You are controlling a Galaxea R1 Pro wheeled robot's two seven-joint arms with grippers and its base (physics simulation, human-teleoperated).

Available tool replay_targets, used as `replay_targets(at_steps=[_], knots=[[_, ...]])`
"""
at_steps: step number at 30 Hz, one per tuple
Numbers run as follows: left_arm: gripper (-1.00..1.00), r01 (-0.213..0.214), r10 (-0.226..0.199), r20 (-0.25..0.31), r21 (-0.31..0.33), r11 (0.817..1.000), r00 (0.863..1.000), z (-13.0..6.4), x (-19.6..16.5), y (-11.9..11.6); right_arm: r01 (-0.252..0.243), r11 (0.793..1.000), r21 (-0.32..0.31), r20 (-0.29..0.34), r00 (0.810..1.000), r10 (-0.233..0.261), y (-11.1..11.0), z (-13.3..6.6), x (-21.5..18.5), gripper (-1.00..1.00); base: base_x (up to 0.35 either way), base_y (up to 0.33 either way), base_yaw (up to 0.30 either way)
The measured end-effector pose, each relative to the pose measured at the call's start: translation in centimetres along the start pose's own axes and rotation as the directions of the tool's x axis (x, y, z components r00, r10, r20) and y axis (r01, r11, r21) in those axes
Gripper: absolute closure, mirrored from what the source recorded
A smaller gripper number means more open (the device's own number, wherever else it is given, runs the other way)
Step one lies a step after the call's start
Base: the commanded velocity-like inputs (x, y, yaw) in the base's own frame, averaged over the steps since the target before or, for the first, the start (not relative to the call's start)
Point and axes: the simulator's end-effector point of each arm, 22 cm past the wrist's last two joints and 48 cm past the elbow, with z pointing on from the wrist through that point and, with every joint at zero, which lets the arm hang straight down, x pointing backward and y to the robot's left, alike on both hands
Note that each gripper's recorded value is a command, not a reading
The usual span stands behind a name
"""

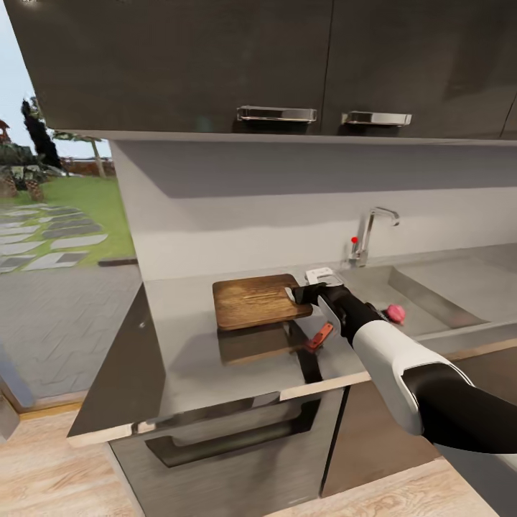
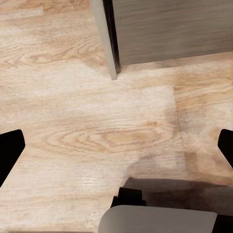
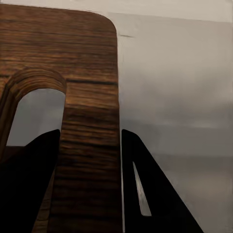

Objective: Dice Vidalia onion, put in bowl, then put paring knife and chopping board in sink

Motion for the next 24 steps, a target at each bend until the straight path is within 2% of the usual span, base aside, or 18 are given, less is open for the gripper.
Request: replay_targets(at_steps=[5,11,24], knots=[[-1.00,0.000,0.000,0.000,0.000,1.000,1.000,0.00,0.00,0.00,0.001,1.000,0.000,0.000,1.000,-0.001,0.00,0.01,0.02,1.00,0.000,0.000,0.218],[-1.00,0.000,0.000,0.000,0.000,1.000,1.000,0.00,-0.02,-0.01,0.000,1.000,0.000,0.001,1.000,0.000,-0.01,0.00,-0.02,1.00,0.000,-0.006,0.062],[-1.00,0.001,-0.001,-0.001,0.000,1.000,1.000,-0.01,0.03,0.01,0.001,1.000,0.002,0.001,1.000,-0.001,-0.12,-0.01,-0.01,1.00,0.000,-0.230,0.001]])
